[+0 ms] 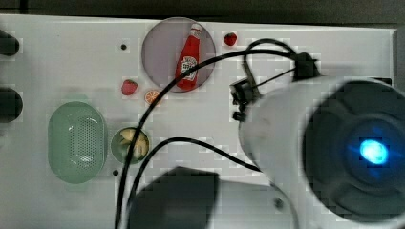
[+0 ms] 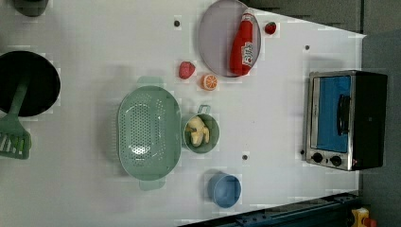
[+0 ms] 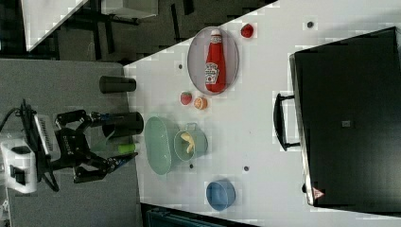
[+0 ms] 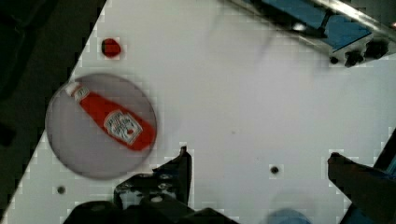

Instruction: Pick Banana and place it in mug.

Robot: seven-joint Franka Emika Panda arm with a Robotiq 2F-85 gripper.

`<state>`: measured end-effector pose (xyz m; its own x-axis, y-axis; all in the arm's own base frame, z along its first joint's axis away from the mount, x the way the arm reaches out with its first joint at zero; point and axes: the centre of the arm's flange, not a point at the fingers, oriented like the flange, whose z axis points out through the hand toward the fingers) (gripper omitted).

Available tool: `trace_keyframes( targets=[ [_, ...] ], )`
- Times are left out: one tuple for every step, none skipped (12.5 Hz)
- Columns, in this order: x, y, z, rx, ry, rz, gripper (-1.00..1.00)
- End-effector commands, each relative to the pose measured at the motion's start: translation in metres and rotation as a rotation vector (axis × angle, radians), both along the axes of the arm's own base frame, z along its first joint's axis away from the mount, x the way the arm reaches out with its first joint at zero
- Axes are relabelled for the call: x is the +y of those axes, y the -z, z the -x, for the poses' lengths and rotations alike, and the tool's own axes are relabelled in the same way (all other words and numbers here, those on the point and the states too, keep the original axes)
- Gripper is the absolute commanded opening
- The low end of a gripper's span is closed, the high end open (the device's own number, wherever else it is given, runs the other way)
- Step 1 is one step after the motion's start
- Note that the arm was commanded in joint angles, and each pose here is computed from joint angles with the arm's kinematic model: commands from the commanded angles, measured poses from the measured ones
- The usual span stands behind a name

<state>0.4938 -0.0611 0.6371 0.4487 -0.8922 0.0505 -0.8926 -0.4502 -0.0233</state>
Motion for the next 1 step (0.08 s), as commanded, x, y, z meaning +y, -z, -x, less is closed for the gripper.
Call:
trace_keyframes(
  targets=[
    [0.0282, 0.0237, -0.008, 0.063, -0.114, 0.003, 1.0]
  ],
)
